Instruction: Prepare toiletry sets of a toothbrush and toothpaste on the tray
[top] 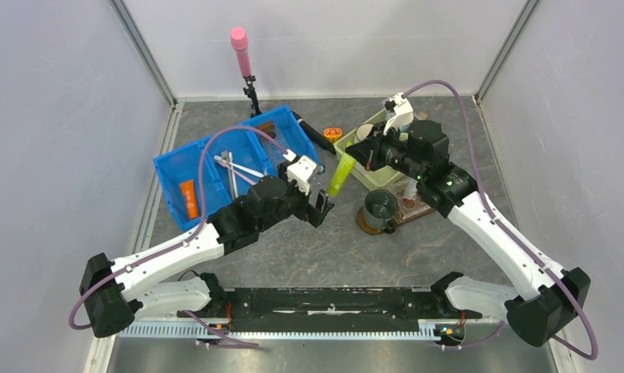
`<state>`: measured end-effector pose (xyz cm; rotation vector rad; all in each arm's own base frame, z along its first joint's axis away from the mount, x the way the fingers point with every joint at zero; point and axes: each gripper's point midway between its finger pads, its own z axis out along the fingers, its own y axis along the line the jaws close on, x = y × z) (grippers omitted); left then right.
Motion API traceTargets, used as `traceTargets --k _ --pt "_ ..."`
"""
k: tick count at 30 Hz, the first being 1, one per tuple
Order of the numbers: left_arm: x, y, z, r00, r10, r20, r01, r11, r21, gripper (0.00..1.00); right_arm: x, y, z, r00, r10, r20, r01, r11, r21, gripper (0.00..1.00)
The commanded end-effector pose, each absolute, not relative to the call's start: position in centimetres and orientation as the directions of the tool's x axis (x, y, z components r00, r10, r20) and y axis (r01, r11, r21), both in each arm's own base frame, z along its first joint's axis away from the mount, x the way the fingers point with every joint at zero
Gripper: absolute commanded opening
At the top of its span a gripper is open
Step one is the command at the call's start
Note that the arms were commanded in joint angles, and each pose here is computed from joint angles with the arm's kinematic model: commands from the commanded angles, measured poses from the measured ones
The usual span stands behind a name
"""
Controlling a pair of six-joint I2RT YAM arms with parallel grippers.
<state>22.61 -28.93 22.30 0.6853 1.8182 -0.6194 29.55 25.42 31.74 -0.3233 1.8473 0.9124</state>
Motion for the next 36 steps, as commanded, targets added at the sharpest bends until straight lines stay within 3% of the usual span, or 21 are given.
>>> traceTargets --k 1,11,21,36 --pt "24.0 -27.1 22.9 -0.286 0.11 -0.952 0.602 0.794 -0.089 1.0 30.2 22.6 36.4 -0.275 0.188 -0.943 -0.577 0.753 0.318 0.0" --pt "26.2 -20.1 21.4 -0.407 -0.002 -0.913 0.332 0.931 -0.15 1.0 31.2 13.8 37.0 -0.1 0.028 -0.995 -0.267 0.962 0.054 0.0" --pt "28.1 -10.6 20.5 -0.456 -0.27 -0.848 0.001 0.953 -0.304 1.0 30.9 9.9 34.2 -0.084 -0.043 -0.996 -0.103 0.994 -0.034 0.0" --pt "28.0 -9.5 20.5 -0.446 -0.316 -0.837 -0.045 0.942 -0.332 1.0 30.7 8.8 28.7 -0.078 -0.003 -0.997 -0.04 0.999 0.0 0.0"
